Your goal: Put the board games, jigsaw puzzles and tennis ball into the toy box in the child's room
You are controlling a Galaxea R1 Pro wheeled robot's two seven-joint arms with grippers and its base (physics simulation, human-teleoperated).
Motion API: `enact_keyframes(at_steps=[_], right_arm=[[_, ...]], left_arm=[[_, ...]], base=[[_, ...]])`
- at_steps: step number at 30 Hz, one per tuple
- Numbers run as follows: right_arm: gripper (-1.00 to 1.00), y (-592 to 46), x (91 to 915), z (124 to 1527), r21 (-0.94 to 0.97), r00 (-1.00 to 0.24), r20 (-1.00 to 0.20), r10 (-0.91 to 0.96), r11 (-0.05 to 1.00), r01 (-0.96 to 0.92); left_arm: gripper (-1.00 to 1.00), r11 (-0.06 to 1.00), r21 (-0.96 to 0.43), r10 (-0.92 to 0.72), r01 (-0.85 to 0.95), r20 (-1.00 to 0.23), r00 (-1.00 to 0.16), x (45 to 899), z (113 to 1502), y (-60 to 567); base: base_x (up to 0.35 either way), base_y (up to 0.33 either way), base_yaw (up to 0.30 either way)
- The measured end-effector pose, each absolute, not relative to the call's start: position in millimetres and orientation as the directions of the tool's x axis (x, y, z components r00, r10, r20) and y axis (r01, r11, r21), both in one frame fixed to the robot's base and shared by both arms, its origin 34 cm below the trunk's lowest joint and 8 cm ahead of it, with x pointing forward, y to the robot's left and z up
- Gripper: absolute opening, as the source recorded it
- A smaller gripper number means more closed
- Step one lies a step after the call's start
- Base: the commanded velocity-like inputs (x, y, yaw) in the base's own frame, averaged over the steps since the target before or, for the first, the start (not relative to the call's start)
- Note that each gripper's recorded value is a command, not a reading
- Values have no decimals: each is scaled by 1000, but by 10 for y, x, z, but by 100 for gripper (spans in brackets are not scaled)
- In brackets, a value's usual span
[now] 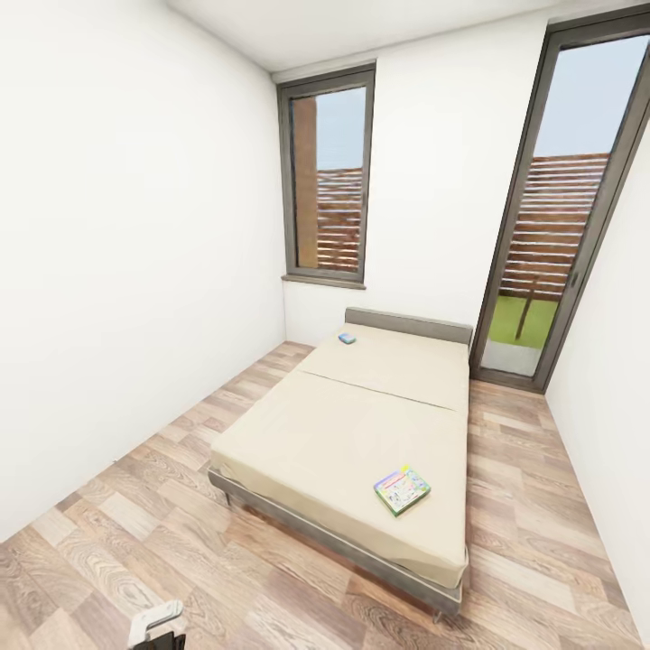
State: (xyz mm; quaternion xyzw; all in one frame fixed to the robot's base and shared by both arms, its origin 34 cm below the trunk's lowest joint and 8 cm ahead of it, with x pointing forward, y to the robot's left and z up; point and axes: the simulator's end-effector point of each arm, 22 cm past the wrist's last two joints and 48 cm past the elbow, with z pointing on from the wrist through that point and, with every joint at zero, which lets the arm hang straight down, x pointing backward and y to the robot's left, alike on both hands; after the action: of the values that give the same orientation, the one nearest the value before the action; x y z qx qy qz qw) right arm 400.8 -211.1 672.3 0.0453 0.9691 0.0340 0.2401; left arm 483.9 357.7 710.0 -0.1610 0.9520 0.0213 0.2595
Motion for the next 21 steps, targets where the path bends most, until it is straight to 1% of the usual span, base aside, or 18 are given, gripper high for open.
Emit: enact_keyframes(at_steps=[12,16,21], right_arm=[[100,-2110,3991,6748,88,-881,-462,105,994,72],[100,-2107,3995,6751,88,-880,-463,103,994,70],[100,-2102,4001,6758,87,-879,-465,102,994,69]], left_arm=[[100,948,-42,-291,-317,-523,-801,4867,7153,3593],[100,949,-41,-287,-314,-531,-797,4884,7167,3594],[100,949,-41,-284,-312,-537,-794,4896,7178,3587]], base=[[0,0,9],[0,0,145],[0,0,228]])
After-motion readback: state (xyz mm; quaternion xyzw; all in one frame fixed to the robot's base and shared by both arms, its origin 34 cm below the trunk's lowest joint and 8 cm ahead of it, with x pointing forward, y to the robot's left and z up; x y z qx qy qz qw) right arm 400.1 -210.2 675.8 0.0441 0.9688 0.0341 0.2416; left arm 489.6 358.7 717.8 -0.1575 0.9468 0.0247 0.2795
